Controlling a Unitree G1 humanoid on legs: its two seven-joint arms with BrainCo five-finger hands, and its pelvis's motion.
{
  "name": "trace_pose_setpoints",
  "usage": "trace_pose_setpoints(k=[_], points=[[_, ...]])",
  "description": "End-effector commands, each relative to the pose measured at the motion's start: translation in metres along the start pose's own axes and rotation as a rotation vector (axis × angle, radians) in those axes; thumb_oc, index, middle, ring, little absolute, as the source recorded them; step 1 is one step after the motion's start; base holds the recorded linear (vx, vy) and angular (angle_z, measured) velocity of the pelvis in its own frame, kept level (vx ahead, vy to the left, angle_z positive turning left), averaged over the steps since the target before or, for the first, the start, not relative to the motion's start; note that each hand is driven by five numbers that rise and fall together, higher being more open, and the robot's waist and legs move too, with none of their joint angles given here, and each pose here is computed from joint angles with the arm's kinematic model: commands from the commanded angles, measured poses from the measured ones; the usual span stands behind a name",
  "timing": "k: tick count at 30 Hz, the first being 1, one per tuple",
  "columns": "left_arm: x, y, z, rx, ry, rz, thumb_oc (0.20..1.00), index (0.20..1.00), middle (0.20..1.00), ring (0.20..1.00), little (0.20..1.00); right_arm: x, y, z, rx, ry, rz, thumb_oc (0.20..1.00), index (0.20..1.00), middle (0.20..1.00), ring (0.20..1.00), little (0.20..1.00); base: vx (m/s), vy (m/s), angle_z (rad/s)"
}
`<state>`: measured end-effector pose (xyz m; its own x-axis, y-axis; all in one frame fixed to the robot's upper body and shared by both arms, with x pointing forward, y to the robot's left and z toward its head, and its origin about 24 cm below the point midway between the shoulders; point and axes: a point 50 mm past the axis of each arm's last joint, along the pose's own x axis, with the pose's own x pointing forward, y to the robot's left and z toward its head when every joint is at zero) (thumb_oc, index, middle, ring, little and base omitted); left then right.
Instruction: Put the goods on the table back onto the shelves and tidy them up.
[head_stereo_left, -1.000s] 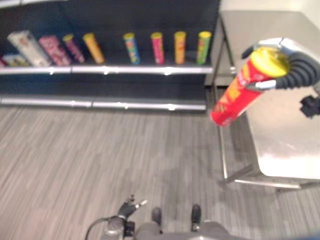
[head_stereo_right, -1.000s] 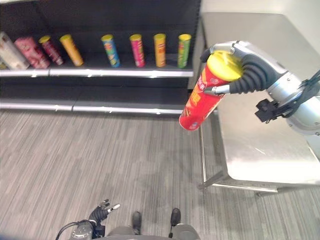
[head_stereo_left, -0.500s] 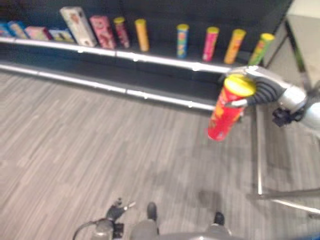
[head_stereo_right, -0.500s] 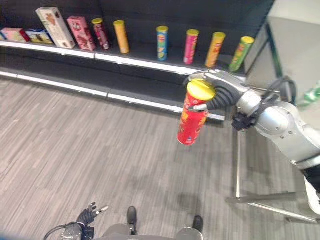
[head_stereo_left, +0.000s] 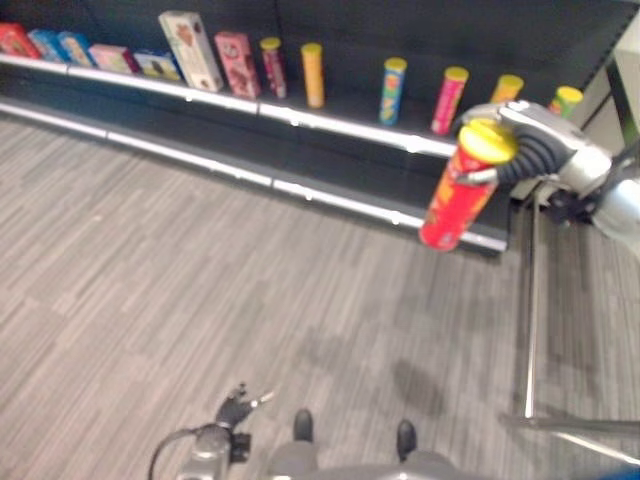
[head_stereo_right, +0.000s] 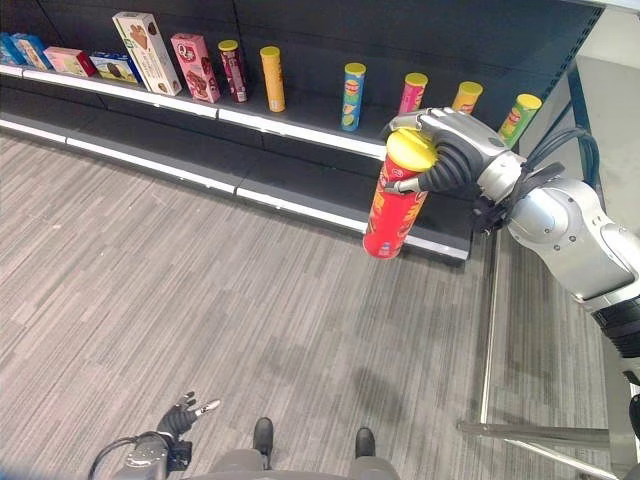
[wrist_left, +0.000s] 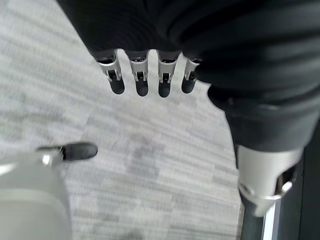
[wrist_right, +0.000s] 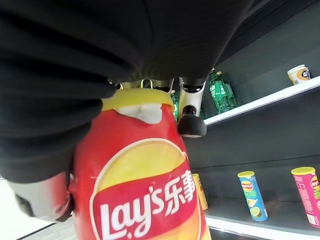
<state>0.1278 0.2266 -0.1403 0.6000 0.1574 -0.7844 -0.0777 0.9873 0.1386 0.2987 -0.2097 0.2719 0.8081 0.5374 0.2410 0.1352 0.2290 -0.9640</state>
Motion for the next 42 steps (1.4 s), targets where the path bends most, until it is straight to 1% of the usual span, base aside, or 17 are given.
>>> trace_pose_setpoints(k=[1,6,11,14,19,20,21,23,25,29,33,37,42], points=[[0.001,0.018,0.009,0.075,-0.032,0.032,1.000,1.000,1.000,1.000,1.000,0.001,-0.011,0.007,0.027,-0.035,-0.133,0.200,0.200,0.200,0.200,0.200,0.10,-0.085,0.19],[0.002,0.017,0.017,0.088,-0.064,0.025,1.000,1.000,1.000,1.000,1.000,-0.005,-0.010,0.004,0.052,-0.024,-0.163,0.200,0.200,0.200,0.200,0.200,0.04,-0.094,0.06],[0.002,0.011,0.018,0.051,-0.068,0.018,1.000,1.000,1.000,1.000,1.000,-0.013,-0.008,-0.004,0.080,0.020,-0.169,0.200,0.200,0.200,0.200,0.200,0.11,-0.031,0.27],[-0.002,0.010,0.000,0.030,-0.009,0.018,1.000,1.000,1.000,1.000,1.000,-0.021,-0.006,-0.011,0.087,0.057,-0.156,0.200,0.200,0.200,0.200,0.200,0.40,0.092,0.26],[-0.006,0.014,-0.012,0.007,0.029,0.034,1.000,1.000,1.000,1.000,1.000,-0.024,-0.009,-0.022,0.084,0.108,-0.183,0.200,0.200,0.200,0.200,0.200,0.49,0.140,-0.11],[-0.012,0.017,-0.028,0.011,0.079,0.041,1.000,1.000,1.000,1.000,1.000,-0.023,-0.003,-0.023,0.086,0.114,-0.162,0.200,0.200,0.200,0.200,0.200,0.65,0.234,0.27],[-0.015,0.016,-0.035,0.005,0.098,0.043,1.000,1.000,1.000,1.000,1.000,-0.022,0.002,-0.020,0.075,0.106,-0.146,0.200,0.200,0.200,0.200,0.200,0.86,0.331,-0.10],[-0.017,0.020,-0.039,0.009,0.112,0.053,1.000,1.000,1.000,1.000,1.000,-0.019,0.007,-0.018,0.070,0.105,-0.131,0.200,0.200,0.200,0.200,0.200,0.61,0.264,-0.43],[-0.017,0.022,-0.039,0.024,0.111,0.053,1.000,1.000,1.000,1.000,1.000,-0.019,0.010,-0.018,0.068,0.107,-0.120,0.200,0.200,0.200,0.200,0.200,0.38,0.224,-0.40],[-0.016,0.036,-0.026,0.080,0.062,0.066,1.000,1.000,1.000,1.000,1.000,-0.012,0.012,-0.024,0.056,0.131,-0.131,0.200,0.200,0.200,0.200,0.200,0.40,0.304,0.00],[-0.014,0.045,-0.014,0.056,0.027,0.091,1.000,1.000,1.000,1.000,1.000,-0.006,0.006,-0.026,0.068,0.136,-0.148,0.200,0.200,0.200,0.200,0.200,0.35,0.125,-0.04],[-0.009,0.038,-0.011,0.053,0.037,0.069,1.000,1.000,1.000,1.000,1.000,-0.007,0.003,-0.036,0.110,0.177,-0.172,0.200,0.200,0.200,0.200,0.200,0.59,-0.037,0.16],[-0.006,0.024,-0.011,0.080,0.038,0.023,1.000,1.000,1.000,1.000,1.000,-0.011,-0.002,-0.039,0.090,0.191,-0.166,0.200,0.200,0.200,0.200,0.200,0.51,-0.071,0.68]])
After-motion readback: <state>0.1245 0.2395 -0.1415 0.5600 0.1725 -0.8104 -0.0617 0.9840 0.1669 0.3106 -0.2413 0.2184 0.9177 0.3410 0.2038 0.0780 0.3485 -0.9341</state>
